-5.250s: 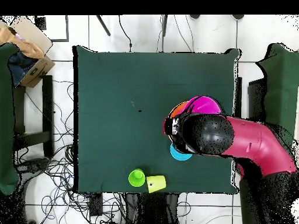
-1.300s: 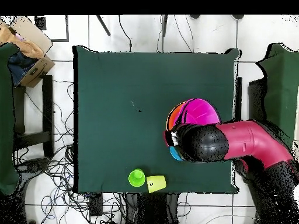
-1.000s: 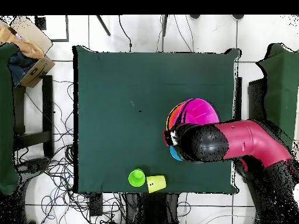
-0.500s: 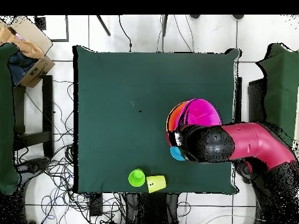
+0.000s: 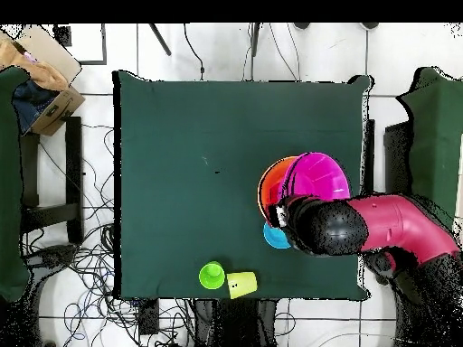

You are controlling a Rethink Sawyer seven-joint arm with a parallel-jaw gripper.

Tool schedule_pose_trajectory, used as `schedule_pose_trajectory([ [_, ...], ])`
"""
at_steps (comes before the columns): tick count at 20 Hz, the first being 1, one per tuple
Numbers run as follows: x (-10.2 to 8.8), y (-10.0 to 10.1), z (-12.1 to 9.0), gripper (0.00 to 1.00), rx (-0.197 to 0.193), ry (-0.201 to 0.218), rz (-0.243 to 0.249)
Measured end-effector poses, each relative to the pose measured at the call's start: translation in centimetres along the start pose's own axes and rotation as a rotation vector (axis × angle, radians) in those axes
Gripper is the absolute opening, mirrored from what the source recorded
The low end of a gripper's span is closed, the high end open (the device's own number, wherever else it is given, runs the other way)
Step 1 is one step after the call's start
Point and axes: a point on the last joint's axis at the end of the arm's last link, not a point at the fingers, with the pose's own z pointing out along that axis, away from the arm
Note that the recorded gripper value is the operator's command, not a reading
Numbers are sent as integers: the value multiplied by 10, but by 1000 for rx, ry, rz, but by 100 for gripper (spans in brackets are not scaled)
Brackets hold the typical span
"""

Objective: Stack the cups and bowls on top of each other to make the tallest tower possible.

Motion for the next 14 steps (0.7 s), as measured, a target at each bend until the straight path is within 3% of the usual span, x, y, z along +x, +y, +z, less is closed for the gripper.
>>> schedule_pose_trajectory([
  [14, -1, 2, 1, 0, 7, -4, -21],
])
